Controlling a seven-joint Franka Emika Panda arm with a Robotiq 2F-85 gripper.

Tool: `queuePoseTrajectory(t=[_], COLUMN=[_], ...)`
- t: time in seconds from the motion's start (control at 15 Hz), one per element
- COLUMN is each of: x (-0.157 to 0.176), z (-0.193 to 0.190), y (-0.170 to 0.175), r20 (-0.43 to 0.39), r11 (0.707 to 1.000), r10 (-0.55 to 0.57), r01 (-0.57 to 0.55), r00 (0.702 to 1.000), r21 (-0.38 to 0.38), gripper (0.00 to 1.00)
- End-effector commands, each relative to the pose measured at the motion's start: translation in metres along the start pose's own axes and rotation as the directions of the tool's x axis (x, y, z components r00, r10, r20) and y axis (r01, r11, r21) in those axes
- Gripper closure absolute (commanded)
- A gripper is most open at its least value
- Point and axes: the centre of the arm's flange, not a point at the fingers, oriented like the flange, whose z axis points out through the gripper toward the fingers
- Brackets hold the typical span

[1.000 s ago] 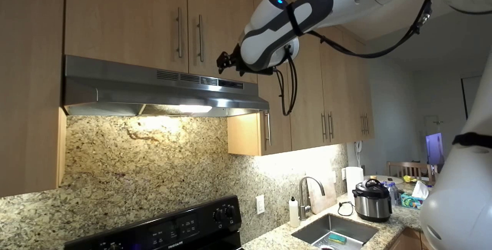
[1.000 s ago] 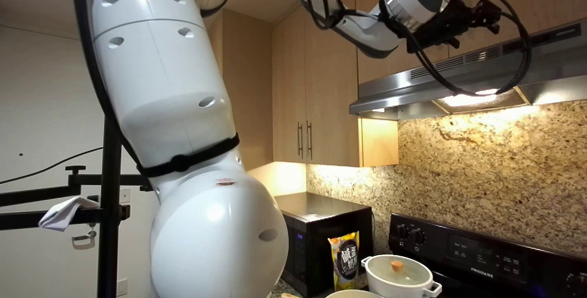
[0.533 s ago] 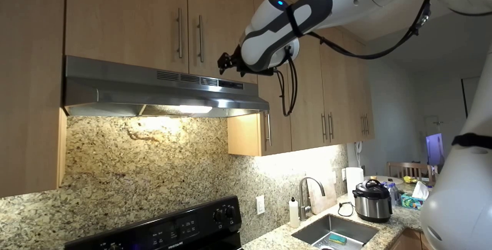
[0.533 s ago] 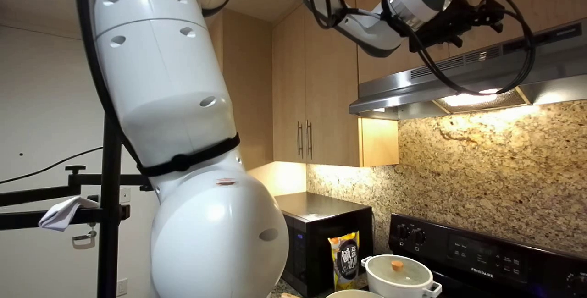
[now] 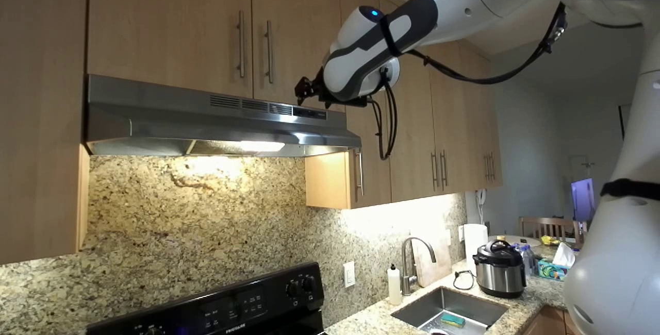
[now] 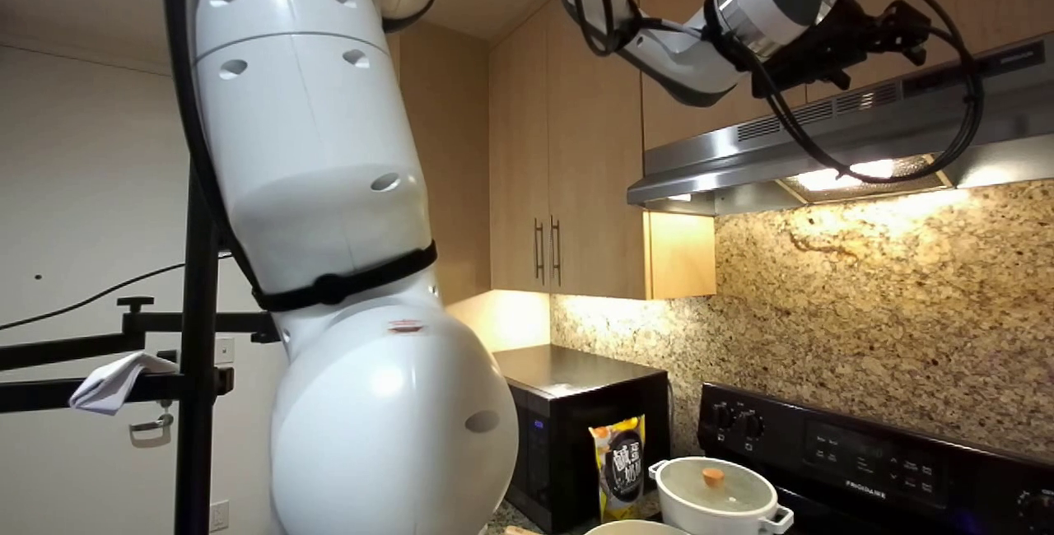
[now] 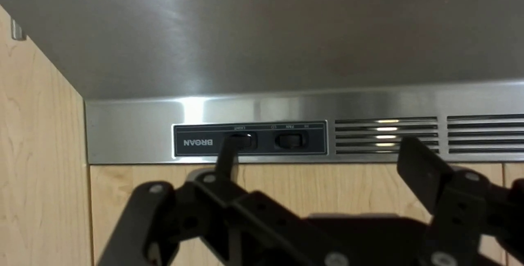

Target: Switch off the stove light

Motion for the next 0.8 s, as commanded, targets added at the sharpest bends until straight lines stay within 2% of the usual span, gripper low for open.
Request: queuePoseTrajectory(t=[0.0, 0.4, 0.73], x=[0.012, 0.024, 0.033], z=[0.016, 0.037, 0.052], y=[0.004, 0.003, 0.016], r20=[0.001, 0.009, 0.013], r11=[0.998, 0.992, 0.992], r10=[0.046, 0.103, 0.106], r01=[-0.046, -0.104, -0.106], r00=[0.999, 0.995, 0.994], r21=[0.036, 0.072, 0.063], gripper=[0.00, 0.00, 0.00])
